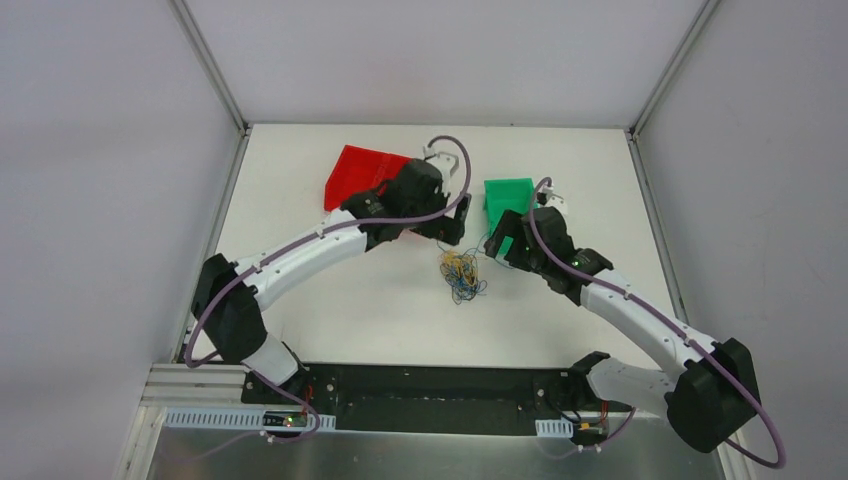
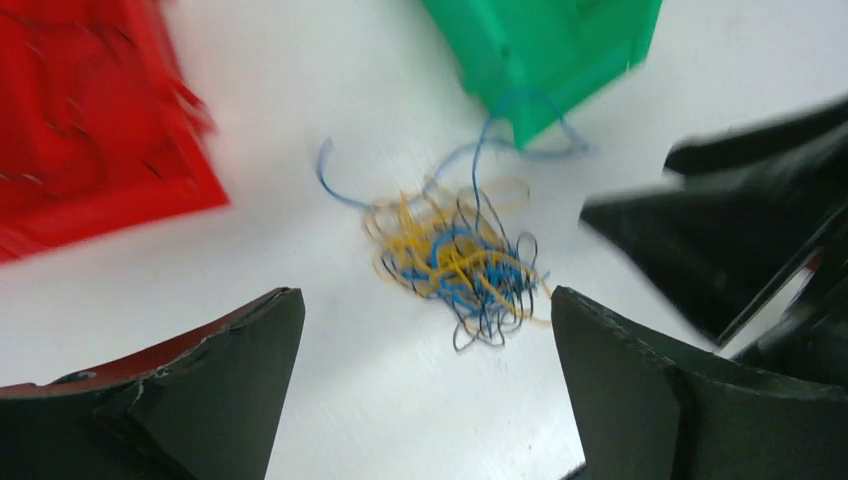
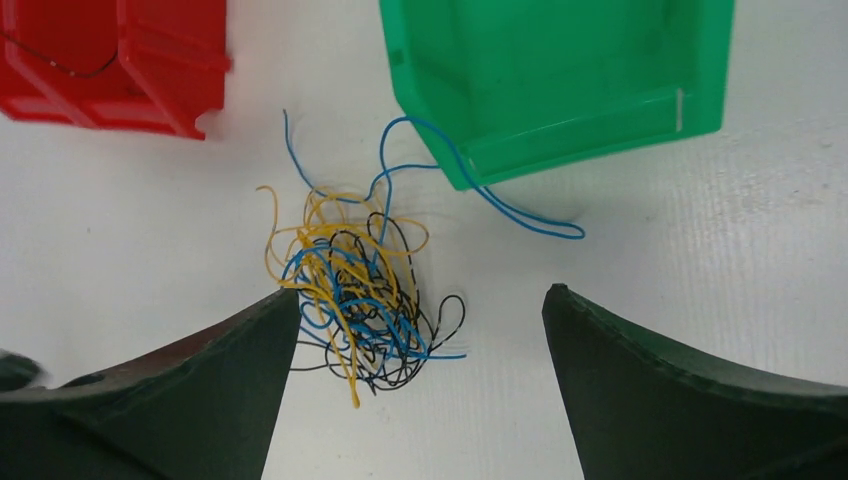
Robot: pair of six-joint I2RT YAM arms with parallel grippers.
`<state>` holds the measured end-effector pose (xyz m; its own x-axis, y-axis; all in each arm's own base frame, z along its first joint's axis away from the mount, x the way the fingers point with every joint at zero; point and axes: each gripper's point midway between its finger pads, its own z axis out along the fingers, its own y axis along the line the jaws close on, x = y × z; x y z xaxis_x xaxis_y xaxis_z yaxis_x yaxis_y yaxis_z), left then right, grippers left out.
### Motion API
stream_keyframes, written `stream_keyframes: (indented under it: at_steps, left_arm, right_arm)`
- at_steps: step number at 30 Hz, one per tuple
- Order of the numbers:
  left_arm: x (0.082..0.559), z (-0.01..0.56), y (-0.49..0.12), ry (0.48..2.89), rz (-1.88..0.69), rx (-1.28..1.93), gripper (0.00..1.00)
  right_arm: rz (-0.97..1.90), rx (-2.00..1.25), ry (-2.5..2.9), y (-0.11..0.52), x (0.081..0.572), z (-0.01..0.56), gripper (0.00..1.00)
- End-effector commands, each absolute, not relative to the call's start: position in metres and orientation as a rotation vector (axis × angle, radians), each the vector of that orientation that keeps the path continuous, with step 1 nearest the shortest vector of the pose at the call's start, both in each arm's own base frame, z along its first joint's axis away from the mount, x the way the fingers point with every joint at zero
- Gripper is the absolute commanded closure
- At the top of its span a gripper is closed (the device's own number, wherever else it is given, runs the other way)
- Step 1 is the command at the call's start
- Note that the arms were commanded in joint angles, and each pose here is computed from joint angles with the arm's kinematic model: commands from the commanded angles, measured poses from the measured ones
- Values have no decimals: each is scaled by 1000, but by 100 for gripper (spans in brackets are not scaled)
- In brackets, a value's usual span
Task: Untangle the cables
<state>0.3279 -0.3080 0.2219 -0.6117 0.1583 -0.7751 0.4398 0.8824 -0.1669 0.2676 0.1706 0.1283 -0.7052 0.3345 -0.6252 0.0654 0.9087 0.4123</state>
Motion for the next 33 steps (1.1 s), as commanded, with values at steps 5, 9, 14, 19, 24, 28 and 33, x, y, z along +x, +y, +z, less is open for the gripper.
stream_keyframes:
  at_steps: [5, 9, 14, 19, 24, 28, 33]
  left_arm:
    - [288, 134, -313, 2270, -578, 490, 1]
    - [286, 111, -328, 2321, -617, 568, 1]
    - [290, 101, -353, 2280, -725, 622, 1]
    - [299, 67, -364, 2358, -695, 632, 10]
    - [295, 49, -368, 2458, -684, 672, 84]
    - [293, 77, -349, 2403, -611, 723, 100]
    - [262, 117, -330, 2295, -683, 903, 100]
  right_arm:
    - [376, 432, 2137, 144, 287, 149, 5]
    - [439, 419, 2084, 147, 285, 159, 5]
    - [470, 380, 2093, 153, 284, 162, 5]
    - [513, 359, 2092, 158, 281, 169, 6]
    - [509, 354, 2080, 155, 279, 171, 6]
    - [486, 344, 2090, 153, 279, 167, 6]
    - [550, 228, 2114, 166, 271, 172, 6]
